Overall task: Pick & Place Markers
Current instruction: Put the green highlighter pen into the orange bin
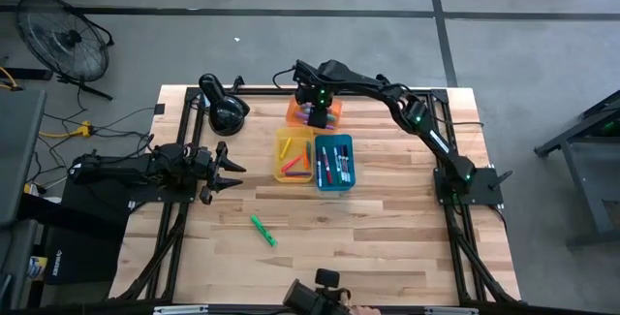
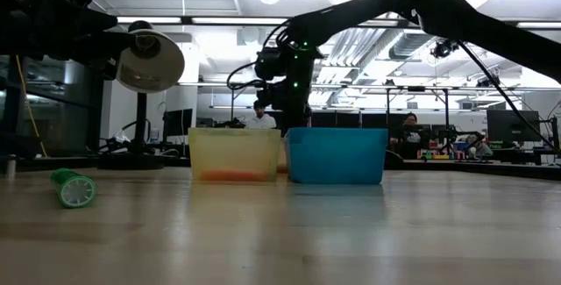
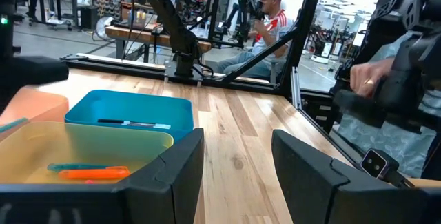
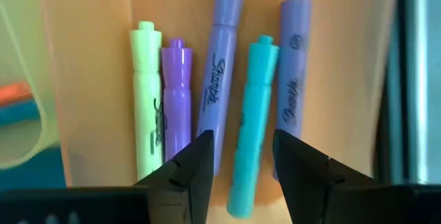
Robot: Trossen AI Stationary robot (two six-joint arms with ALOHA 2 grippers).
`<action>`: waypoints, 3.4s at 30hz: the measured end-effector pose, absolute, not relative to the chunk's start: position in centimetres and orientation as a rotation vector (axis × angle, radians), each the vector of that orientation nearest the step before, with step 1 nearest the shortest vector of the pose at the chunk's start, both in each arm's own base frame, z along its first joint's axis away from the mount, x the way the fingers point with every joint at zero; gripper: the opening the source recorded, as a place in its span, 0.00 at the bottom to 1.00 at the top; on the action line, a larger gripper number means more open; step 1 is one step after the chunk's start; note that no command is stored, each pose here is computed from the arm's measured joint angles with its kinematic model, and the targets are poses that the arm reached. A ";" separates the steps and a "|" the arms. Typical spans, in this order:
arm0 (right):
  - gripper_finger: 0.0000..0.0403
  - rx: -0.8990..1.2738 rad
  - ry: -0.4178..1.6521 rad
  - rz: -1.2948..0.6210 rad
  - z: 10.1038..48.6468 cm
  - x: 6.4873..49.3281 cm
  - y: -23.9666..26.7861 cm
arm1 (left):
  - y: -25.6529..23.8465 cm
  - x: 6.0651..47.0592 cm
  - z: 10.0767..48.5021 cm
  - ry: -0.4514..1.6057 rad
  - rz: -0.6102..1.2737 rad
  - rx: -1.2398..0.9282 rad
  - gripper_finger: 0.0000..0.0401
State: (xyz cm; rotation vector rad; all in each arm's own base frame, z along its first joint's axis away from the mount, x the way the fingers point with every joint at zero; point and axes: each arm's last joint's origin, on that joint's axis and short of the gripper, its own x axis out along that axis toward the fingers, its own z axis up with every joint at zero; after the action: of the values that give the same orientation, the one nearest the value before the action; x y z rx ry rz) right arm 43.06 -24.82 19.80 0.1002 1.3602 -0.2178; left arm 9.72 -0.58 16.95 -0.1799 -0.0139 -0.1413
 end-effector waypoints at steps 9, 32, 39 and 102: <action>0.34 0.090 1.328 -0.257 24.9 42.0 -22.5 | -0.6 9.7 17.0 -0.014 -0.141 -0.180 0.42; 0.35 -0.025 1.227 0.002 29.0 46.0 -2.8 | -0.6 9.7 17.0 -0.014 -0.141 -0.180 0.42; 0.35 0.003 1.125 0.032 29.4 46.9 2.4 | -0.6 9.7 17.0 -0.014 -0.141 -0.180 0.42; 0.59 0.365 0.876 -0.212 15.5 53.8 14.8 | -0.6 9.7 16.9 -0.011 -0.142 -0.180 0.42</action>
State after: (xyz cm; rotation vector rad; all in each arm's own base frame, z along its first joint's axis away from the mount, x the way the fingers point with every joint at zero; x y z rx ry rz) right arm 53.85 14.80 15.52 0.3653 0.8759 -0.2117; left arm 9.74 -0.59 16.92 -0.1801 -0.0111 -0.1418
